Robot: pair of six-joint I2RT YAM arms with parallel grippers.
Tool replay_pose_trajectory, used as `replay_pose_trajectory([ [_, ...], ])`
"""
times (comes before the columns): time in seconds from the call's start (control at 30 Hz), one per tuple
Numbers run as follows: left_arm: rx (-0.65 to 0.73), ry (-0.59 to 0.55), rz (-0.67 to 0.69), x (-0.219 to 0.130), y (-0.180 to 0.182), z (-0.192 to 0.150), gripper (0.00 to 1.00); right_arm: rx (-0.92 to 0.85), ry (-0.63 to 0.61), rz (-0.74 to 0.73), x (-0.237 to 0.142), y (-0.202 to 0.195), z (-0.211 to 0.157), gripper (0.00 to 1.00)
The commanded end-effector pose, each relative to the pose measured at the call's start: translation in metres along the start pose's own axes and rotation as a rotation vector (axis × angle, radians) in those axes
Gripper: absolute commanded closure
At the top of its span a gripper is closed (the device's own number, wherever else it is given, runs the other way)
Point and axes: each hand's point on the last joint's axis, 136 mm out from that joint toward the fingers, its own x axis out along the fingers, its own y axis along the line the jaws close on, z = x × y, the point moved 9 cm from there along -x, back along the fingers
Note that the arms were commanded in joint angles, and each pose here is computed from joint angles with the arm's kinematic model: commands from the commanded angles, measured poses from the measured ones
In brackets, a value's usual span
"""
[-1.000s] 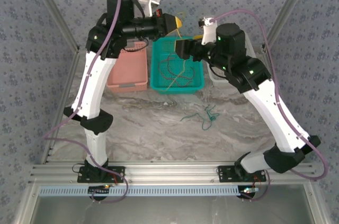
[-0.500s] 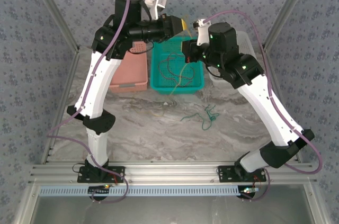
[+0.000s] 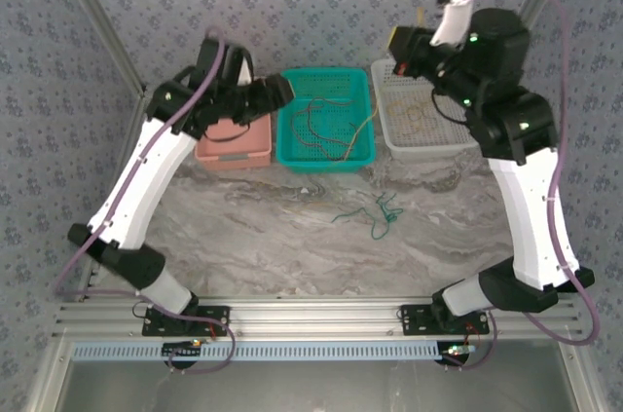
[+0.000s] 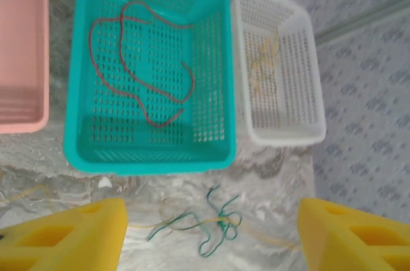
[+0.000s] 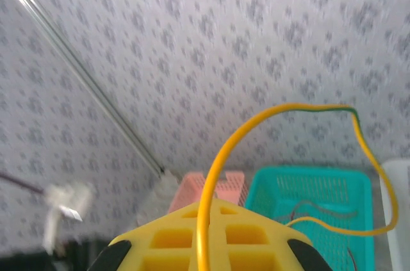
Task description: Untangle the cables
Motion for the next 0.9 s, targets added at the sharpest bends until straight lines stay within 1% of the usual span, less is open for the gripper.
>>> replay_pose_trajectory([
  [0.0, 0.187, 0.011, -0.226, 0.018, -0.025, -0.027, 0.28, 0.055, 0.03, 0.023, 0.0, -0.003, 0.009, 1.0],
  [0.07, 0.295, 0.066, -0.242, 0.034, -0.034, -0.054, 0.24, 0.071, 0.037, 0.021, 0.002, -0.007, 0.011, 1.0],
  [0.13, 0.375, 0.068, -0.233, 0.049, -0.041, -0.075, 0.22, 0.085, 0.039, 0.015, 0.004, -0.011, 0.012, 1.0],
  [0.23, 0.48, -0.012, -0.252, 0.069, -0.054, -0.095, 0.17, 0.11, 0.037, 0.011, 0.002, -0.015, 0.014, 1.0],
  [0.3, 0.56, -0.053, -0.296, 0.083, -0.063, -0.104, 0.16, 0.125, 0.036, 0.008, 0.001, -0.018, 0.015, 1.0],
  [0.4, 0.682, -0.063, -0.32, 0.102, -0.072, -0.119, 0.15, 0.148, 0.045, -0.008, 0.0, -0.026, 0.016, 1.0],
  [0.47, 0.705, -0.049, -0.323, 0.11, -0.072, -0.127, 0.15, 0.161, 0.049, -0.016, -0.001, -0.032, 0.017, 1.0],
  [0.63, 0.736, 0.001, -0.395, 0.127, -0.069, -0.156, 0.14, 0.19, 0.045, -0.019, -0.005, -0.04, 0.021, 1.0],
  [0.67, 0.754, 0.02, -0.387, 0.132, -0.07, -0.163, 0.14, 0.196, 0.043, -0.019, -0.006, -0.041, 0.021, 1.0],
  [0.73, 0.798, 0.034, -0.32, 0.146, -0.069, -0.174, 0.14, 0.21, 0.039, -0.016, -0.007, -0.044, 0.023, 1.0],
  [0.8, 0.821, 0.007, -0.21, 0.162, -0.066, -0.175, 0.14, 0.222, 0.036, -0.005, -0.009, -0.044, 0.025, 1.0],
  [0.87, 0.819, -0.044, -0.123, 0.176, -0.062, -0.171, 0.14, 0.231, 0.037, -0.002, -0.009, -0.045, 0.025, 1.0],
])
